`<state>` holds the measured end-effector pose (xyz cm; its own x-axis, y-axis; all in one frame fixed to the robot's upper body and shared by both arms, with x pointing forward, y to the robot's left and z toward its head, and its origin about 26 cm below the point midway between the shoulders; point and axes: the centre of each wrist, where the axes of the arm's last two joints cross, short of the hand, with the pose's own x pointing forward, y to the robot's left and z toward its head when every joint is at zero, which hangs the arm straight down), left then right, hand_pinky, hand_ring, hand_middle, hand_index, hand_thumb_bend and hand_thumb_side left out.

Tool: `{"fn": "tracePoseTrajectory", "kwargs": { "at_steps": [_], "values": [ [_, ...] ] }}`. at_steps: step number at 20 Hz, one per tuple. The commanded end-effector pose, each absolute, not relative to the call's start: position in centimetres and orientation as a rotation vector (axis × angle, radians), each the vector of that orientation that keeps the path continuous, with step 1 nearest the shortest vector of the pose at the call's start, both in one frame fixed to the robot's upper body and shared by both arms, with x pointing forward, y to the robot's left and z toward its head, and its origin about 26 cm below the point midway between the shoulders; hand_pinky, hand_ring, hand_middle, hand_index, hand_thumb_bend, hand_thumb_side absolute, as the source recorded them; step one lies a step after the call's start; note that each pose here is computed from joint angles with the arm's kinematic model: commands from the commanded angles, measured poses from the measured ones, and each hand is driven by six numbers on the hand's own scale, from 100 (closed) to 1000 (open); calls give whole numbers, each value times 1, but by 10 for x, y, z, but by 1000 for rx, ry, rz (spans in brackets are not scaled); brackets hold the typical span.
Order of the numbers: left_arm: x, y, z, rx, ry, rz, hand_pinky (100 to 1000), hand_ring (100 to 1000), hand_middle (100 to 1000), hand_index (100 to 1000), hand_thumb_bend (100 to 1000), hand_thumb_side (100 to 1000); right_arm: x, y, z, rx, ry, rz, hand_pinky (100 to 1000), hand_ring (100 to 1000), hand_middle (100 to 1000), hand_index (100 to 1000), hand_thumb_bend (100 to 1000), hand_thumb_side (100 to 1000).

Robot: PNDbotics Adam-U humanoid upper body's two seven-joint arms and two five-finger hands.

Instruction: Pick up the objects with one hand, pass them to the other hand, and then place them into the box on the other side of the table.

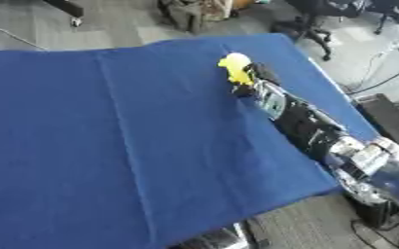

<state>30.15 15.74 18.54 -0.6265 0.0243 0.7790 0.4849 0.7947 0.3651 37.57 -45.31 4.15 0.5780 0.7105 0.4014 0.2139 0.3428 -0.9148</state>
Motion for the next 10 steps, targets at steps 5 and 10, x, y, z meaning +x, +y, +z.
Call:
{"fn": "tracePoseTrajectory", "kwargs": {
  "at_steps": [5,10],
  "values": [
    [299,158,193,-369,-2182,-738,917,630,597,793,140,913,375,-459,49,-1372,-977,303,604,679,302,207,100,100],
    [300,158,193,-369,-2183,-732,917,630,597,793,140,911,376,-458,51,-1419,-1014,260,590,664,286,189,100,100]
  ]
}}
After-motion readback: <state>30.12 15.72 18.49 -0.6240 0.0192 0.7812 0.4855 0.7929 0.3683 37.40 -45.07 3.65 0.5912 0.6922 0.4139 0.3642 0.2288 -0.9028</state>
